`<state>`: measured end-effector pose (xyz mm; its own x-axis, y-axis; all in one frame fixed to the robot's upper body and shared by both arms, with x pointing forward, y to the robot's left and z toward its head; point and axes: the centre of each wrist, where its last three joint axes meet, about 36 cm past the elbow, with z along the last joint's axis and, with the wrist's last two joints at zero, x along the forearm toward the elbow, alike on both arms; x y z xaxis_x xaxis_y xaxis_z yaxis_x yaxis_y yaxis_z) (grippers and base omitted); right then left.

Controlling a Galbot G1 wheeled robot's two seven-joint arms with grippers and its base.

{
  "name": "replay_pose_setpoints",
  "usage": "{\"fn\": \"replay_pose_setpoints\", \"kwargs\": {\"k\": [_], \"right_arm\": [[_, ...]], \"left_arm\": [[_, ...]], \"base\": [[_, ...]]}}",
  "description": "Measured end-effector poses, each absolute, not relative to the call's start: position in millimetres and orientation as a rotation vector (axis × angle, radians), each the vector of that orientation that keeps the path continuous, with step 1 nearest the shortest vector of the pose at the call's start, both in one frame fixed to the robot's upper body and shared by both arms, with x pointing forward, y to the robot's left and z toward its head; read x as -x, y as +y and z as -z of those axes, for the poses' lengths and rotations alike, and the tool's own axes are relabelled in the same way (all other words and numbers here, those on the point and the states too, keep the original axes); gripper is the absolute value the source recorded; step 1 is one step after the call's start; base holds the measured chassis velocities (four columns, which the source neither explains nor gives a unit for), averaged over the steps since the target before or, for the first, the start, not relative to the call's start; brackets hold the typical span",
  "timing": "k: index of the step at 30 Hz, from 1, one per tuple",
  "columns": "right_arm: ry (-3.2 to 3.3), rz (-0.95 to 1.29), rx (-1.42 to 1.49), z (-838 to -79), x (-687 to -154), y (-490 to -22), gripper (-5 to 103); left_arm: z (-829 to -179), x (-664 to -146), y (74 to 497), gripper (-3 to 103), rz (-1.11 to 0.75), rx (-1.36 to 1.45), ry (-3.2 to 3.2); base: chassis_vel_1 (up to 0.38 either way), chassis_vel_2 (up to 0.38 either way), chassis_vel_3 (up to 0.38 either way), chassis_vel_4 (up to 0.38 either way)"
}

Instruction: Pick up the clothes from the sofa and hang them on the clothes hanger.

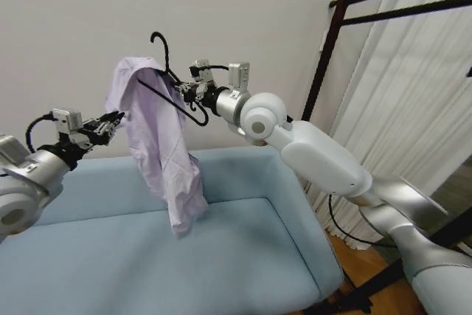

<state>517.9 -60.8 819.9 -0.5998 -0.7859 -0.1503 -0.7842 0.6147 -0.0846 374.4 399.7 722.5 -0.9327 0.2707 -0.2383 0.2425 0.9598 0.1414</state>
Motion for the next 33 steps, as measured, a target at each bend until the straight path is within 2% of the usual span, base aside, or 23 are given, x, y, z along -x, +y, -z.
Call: {"fn": "replay_pose_setpoints", "kwargs": {"k": [1, 2, 4, 5, 7, 10, 14, 16, 18, 21, 25, 26, 30, 33], "right_arm": [[2.664, 0.018, 1.309, -820.3, -517.9, -59.9, 1], [2.665, 0.02, 1.308, -820.7, -518.2, -59.4, 1], [2.665, 0.024, 1.307, -821.7, -518.9, -59.0, 1], [2.665, 0.024, 1.307, -821.7, -518.9, -59.0, 1], [2.662, 0.031, 1.314, -822.4, -520.9, -61.7, 1], [2.652, 0.039, 1.342, -822.4, -524.7, -68.0, 1], [2.61, 0.057, 1.437, -821.5, -535.3, -90.8, 1], [2.594, 0.073, 1.467, -821.0, -540.1, -100.1, 1], [2.563, 0.104, 1.521, -821.5, -549.4, -116.2, 1], [2.521, 0.138, 1.59, -823.9, -557.0, -131.7, 1], [2.452, 0.22, 1.727, -832.9, -571.3, -154.9, 1], [2.452, 0.22, 1.727, -832.9, -571.3, -154.9, 1], [2.374, 0.274, 1.853, -838.3, -583.9, -162.1, 1], [2.344, 0.293, 1.898, -840.9, -589.8, -158.3, 1]], "left_arm": [[-722.2, -374.2, 399.4, 40, -0.157, -0.381, 2.852], [-721.9, -373.9, 399.2, 40, -0.155, -0.382, 2.85], [-722.4, -373.3, 400.3, 50, -0.151, -0.377, 2.846], [-722.4, -373.3, 400.3, 50, -0.151, -0.377, 2.846], [-725.2, -373.4, 405.7, 61, -0.144, -0.355, 2.838], [-729.0, -374.9, 415.6, 66, -0.139, -0.323, 2.833], [-739.5, -376.5, 433.5, 88, -0.101, -0.33, 2.824], [-742.3, -377.2, 438.2, 88, -0.093, -0.339, 2.821], [-749.2, -380.2, 451.9, 98, -0.083, -0.362, 2.804], [-762.0, -384.4, 469.3, 100, -0.082, -0.418, 2.77], [-790.4, -395.9, 510.4, 100, -0.117, -0.692, 2.701], [-790.4, -395.9, 510.4, 100, -0.117, -0.692, 2.701], [-809.1, -407.6, 550.8, 100, -0.149, -0.988, 2.694], [-817.5, -410.2, 566.9, 100, -0.176, -1.064, 2.705]], "base": [[0.0, 0.0, 0.0, 0.0], [0.0, 0.0, 0.0, 0.0], [0.0, 0.0, 0.0, 0.0], [0.0, 0.0, 0.0, 0.0], [0.0, 0.0, 0.0, 0.0], [0.0, 0.0, 0.0, 0.0], [0.0, 0.0, 0.0, 0.0], [0.0, 0.0, 0.0, 0.0], [0.0, 0.0, 0.0, 0.0], [0.0, 0.0, 0.0, 0.0], [0.0, 0.0, 0.0, 0.0], [0.0, 0.0, 0.0, 0.0], [0.0, 0.0, 0.0, 0.0], [0.0, 0.0, 0.0, 0.0]]}}
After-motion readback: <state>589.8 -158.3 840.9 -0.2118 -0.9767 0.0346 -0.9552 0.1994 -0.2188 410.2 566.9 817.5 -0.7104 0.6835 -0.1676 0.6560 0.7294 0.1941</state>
